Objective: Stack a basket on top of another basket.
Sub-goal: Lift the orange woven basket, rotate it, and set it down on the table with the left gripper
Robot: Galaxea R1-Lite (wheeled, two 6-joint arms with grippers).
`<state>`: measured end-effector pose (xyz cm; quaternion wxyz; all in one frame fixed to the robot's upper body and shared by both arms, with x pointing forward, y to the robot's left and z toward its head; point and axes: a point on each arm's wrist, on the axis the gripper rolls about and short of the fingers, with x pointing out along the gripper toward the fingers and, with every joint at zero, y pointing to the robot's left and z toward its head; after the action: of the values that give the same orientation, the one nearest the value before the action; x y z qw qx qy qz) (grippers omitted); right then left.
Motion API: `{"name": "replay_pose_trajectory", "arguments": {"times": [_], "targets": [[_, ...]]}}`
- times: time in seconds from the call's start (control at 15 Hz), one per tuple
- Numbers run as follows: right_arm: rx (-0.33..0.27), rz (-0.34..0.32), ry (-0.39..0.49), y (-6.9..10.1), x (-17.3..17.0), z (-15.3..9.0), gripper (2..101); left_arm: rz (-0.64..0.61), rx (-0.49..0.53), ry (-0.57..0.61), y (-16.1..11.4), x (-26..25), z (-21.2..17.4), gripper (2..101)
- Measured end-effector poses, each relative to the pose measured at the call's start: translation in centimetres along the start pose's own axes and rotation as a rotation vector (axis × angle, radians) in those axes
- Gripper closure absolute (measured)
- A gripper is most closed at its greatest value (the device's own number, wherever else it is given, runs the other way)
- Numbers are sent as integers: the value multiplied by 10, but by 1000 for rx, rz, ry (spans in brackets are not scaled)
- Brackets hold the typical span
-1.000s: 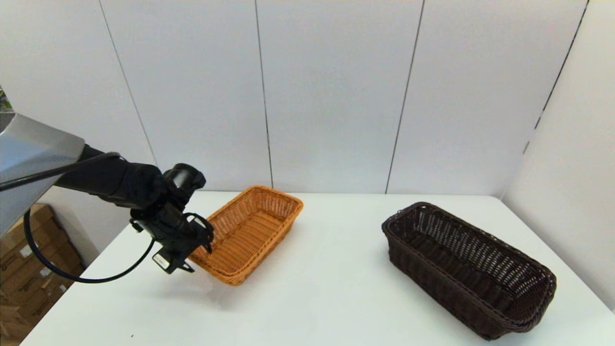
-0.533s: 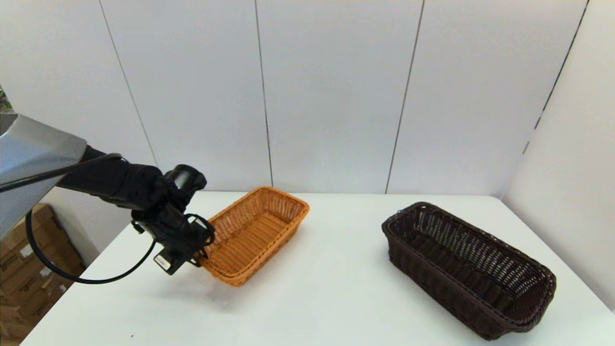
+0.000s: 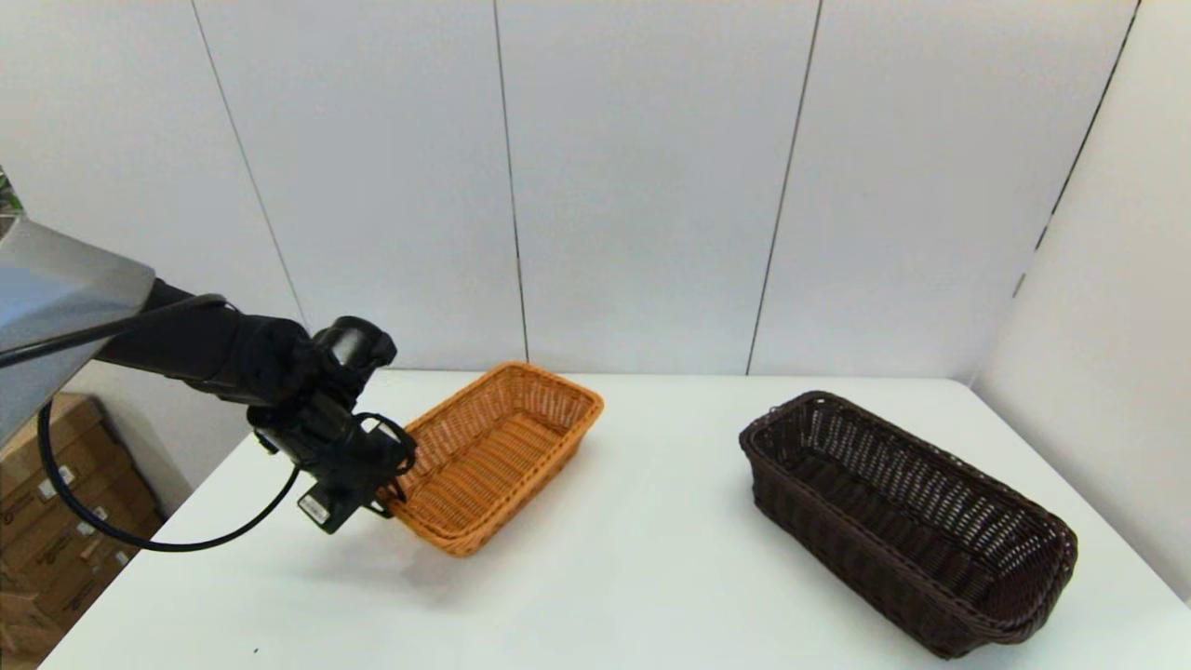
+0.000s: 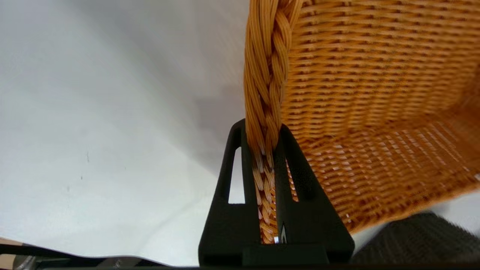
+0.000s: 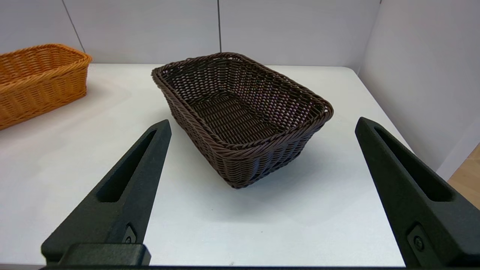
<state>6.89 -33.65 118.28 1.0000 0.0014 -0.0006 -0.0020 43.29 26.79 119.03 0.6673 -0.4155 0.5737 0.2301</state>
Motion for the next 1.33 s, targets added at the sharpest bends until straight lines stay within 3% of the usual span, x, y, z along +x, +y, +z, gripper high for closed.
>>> {"name": "replay_pose_trajectory", "arguments": {"times": [0.87,1.33], "targets": [[0,0,0,0,0,0,50,-307,182,206,31,-33,-9,922],[0,0,0,0,0,0,50,-378,226,292,49,-41,-7,922]]}}
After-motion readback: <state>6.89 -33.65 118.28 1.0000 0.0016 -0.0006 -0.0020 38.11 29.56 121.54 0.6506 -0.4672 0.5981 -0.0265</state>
